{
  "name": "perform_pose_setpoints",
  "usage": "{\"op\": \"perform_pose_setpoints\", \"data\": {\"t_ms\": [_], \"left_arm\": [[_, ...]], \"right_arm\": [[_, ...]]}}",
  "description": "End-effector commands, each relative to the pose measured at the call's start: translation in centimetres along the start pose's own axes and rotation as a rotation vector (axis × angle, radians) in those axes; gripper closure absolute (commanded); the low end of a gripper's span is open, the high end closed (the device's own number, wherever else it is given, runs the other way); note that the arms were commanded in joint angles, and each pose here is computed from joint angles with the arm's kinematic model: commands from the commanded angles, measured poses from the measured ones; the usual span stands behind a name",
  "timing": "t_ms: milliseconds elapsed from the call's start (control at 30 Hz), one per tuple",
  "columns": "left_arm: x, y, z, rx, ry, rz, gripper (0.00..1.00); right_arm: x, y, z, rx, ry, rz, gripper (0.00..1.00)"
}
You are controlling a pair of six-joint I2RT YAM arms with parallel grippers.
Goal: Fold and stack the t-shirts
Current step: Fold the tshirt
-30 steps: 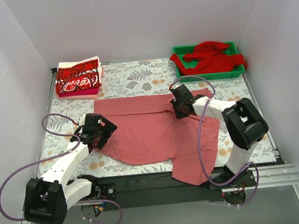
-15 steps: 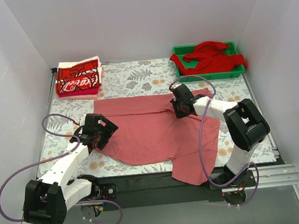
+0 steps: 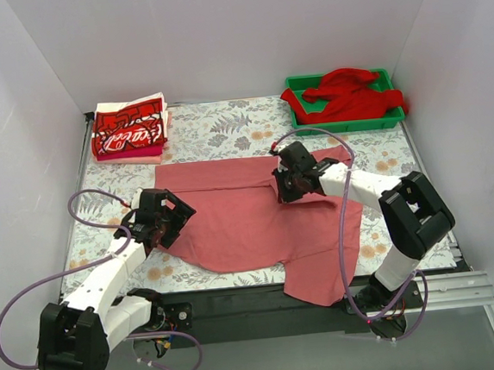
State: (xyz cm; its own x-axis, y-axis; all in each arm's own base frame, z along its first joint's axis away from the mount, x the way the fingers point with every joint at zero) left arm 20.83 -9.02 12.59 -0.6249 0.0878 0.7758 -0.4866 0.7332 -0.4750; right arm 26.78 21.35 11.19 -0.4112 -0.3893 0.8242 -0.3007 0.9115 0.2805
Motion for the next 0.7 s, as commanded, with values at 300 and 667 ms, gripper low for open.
{"op": "perform_pose_setpoints", "data": {"t_ms": [300, 667], "left_arm": [[0.3, 0.4, 0.6, 0.014, 0.031, -0.021, 0.13], [-0.2, -0.4, 2.0, -0.094, 0.110, -0.096, 0.13]], "right_arm": [[2.3, 4.7, 2.6, -0.061, 0.135, -0.324, 0.45], [5.3, 3.2, 1.8, -0.071, -0.055, -0.214, 0.02]]}}
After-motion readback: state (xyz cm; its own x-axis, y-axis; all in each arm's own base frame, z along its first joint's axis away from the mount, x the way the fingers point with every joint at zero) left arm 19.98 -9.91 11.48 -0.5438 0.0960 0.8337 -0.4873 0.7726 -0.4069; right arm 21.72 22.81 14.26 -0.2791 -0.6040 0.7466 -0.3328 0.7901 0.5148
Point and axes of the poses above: each gripper's point midway between its finger pads, its own x axis back along the fingers, its own y axis along the line the jaws close on, z = x × y, the point moved 7 cm from there along x, back along the fingers, and after that the axes turned 6 degrees about -x, right-handed, at the moved point
